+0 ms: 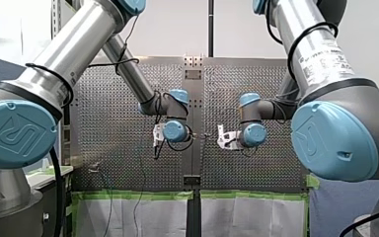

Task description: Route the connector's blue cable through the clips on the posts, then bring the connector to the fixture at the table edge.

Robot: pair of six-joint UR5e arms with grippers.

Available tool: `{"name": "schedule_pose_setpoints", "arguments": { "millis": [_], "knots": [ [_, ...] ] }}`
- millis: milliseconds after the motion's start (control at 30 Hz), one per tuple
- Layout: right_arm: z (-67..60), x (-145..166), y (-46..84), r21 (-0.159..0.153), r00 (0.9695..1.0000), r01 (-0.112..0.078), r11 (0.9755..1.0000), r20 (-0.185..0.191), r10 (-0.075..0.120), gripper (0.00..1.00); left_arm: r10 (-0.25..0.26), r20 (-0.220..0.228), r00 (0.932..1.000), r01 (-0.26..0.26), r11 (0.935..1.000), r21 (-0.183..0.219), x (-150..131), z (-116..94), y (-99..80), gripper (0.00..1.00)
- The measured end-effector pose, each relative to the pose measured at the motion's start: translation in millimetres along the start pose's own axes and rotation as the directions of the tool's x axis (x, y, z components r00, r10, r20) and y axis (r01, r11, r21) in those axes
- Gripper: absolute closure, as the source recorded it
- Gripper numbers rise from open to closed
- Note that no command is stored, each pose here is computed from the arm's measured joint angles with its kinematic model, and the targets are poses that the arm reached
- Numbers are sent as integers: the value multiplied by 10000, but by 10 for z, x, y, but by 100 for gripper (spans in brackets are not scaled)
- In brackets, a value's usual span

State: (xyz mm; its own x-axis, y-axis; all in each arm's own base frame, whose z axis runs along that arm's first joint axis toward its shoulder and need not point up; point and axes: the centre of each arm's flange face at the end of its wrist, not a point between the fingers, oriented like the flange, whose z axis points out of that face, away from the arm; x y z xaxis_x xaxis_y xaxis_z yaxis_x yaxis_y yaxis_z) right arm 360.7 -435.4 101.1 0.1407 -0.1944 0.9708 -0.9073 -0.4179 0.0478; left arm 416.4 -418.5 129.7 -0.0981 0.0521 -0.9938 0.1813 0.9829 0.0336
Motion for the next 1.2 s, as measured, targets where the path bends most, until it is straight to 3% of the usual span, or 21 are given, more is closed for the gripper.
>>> {"name": "schedule_pose_setpoints", "arguments": {
  "millis": [167, 367, 733, 1200],
  "knots": [
    [54, -4, 58, -16, 9997, -40, 10000, -234, 40, 100, 54, -108, 9999, -54, 10000, 28, 74, 0, -6, 100],
    [117, 10, 112, 180, 9983, -94, 9998, -577, 104, 100, 17, -105, 9999, -17, 10000, 42, 87, 5, -5, 100],
    [208, 54, 154, 714, 9922, -113, 9974, -1230, 200, 100, -47, -44, 10000, 48, 9999, 97, 82, 27, 3, 100],
    [264, 48, 311, 516, 9904, -169, 9985, -1363, 239, 100, -298, 137, 9995, 293, 9990, 331, 64, 29, -48, 100]
  ]
}}
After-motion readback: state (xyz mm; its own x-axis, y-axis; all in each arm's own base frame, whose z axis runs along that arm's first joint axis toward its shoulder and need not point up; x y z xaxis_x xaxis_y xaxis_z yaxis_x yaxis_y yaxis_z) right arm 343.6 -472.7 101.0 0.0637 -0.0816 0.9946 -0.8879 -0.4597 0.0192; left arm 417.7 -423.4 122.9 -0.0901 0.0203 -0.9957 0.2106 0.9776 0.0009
